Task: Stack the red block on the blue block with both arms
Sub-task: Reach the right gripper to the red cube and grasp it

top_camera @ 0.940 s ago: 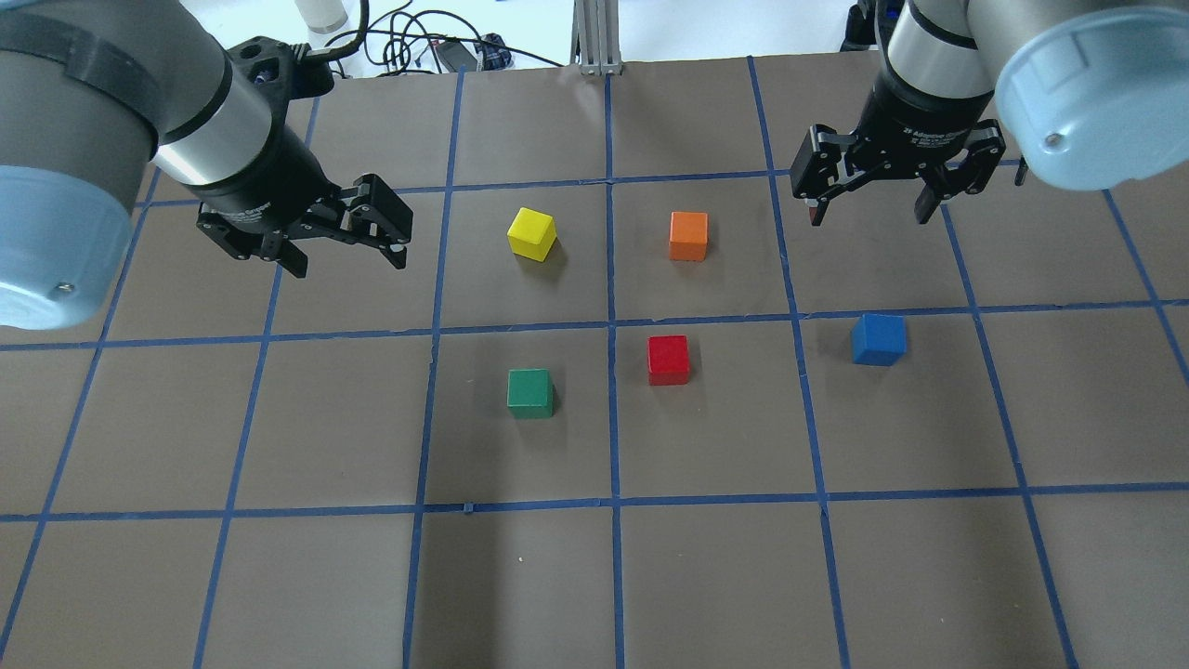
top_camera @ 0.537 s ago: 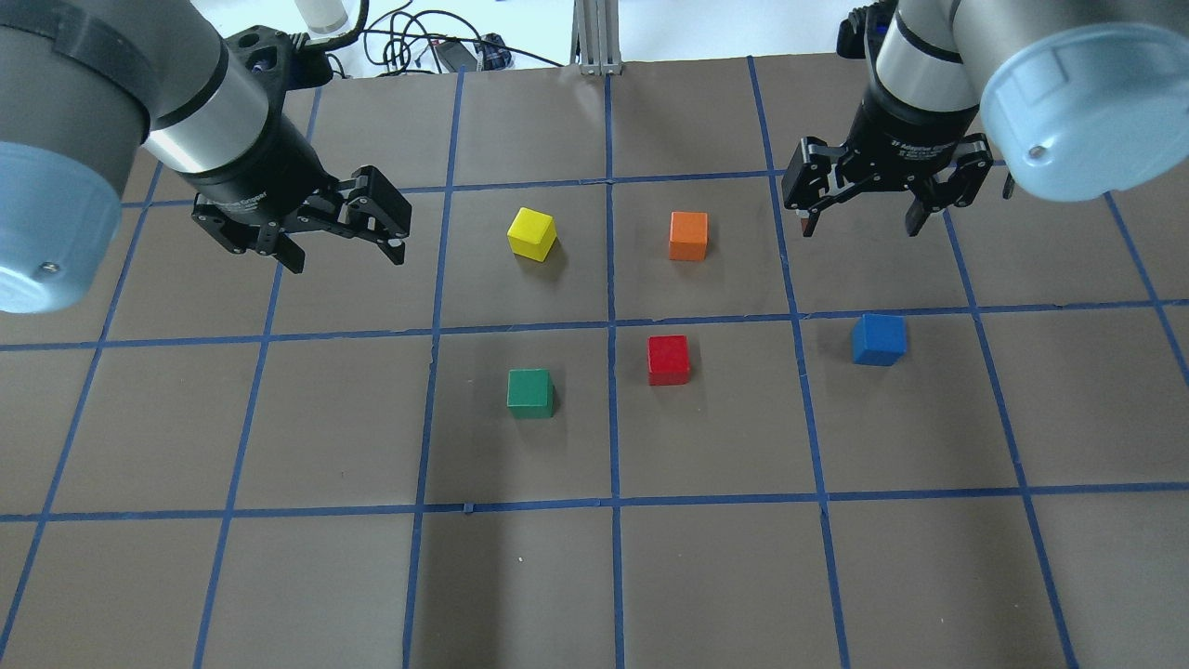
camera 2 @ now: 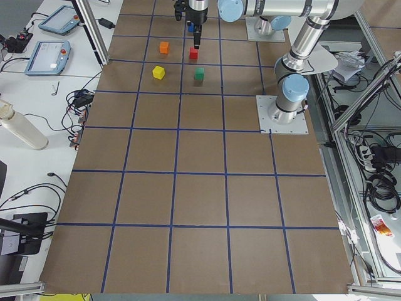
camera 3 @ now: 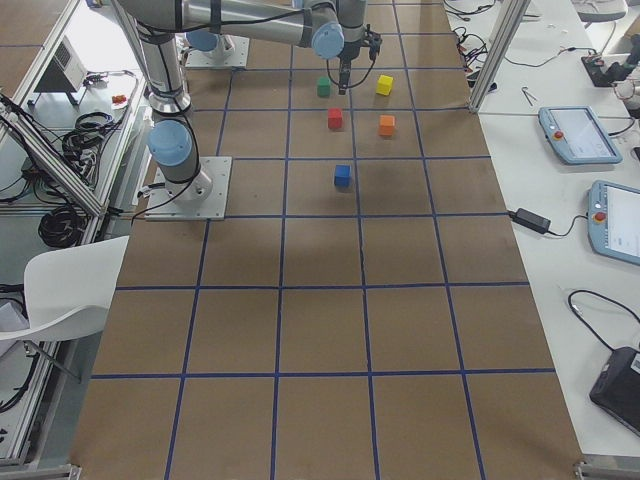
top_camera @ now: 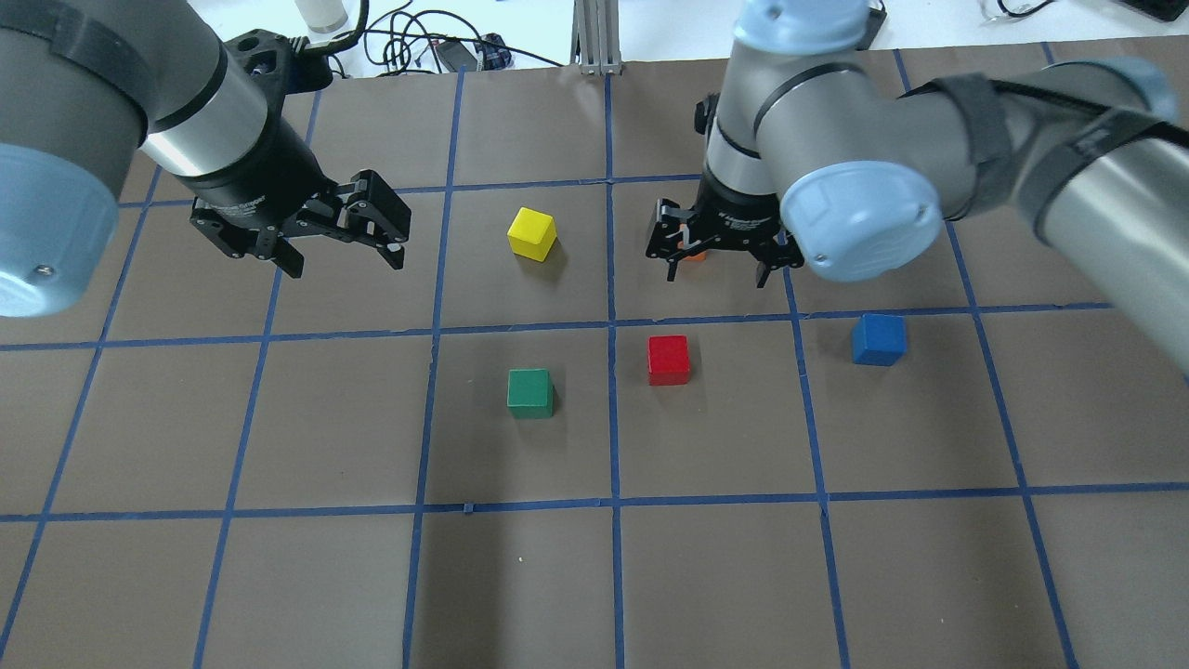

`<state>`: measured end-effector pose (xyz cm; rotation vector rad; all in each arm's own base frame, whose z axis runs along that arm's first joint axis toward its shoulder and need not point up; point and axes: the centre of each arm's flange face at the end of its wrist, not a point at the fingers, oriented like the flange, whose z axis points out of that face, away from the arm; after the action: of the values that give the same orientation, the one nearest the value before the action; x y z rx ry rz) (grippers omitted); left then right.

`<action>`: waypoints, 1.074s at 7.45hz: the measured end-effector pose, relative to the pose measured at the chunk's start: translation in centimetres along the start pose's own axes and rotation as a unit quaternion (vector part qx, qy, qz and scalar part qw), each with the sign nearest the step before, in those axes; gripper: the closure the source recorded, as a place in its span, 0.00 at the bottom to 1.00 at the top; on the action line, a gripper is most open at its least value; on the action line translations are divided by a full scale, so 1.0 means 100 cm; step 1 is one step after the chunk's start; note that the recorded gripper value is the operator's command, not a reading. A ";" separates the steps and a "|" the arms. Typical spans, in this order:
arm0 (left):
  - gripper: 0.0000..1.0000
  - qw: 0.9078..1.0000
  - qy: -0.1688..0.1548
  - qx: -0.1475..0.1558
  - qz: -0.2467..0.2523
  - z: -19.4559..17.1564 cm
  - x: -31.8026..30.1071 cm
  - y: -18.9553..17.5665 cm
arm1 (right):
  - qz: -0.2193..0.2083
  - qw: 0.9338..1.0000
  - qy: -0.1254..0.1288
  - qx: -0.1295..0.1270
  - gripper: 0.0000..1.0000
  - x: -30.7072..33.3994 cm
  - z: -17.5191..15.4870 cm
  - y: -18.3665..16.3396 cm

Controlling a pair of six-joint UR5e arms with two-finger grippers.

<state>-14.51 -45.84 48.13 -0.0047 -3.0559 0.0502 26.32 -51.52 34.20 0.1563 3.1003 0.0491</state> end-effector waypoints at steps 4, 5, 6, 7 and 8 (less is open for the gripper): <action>0.00 1.000 0.000 -0.005 -0.001 0.005 0.000 0.000 | -0.009 1.000 0.029 0.000 0.00 -0.040 0.089 -0.002; 0.00 1.000 0.000 -0.005 -0.001 0.005 0.000 0.000 | -0.012 0.999 0.032 -0.004 0.00 -0.044 0.104 0.001; 0.00 1.000 0.000 -0.006 -0.001 0.005 0.000 -0.001 | -0.013 0.999 0.035 -0.008 0.00 -0.044 0.114 0.004; 0.00 1.000 0.000 -0.006 -0.001 0.006 0.000 -0.001 | -0.013 0.999 0.039 -0.010 0.00 -0.042 0.122 0.007; 0.00 1.000 0.000 -0.007 -0.002 0.006 0.000 -0.001 | -0.015 0.999 0.042 -0.014 0.00 -0.041 0.129 0.010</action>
<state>-14.52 -46.01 47.50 0.0004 -3.0558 0.0296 30.97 -50.57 21.53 0.1111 3.1839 0.1005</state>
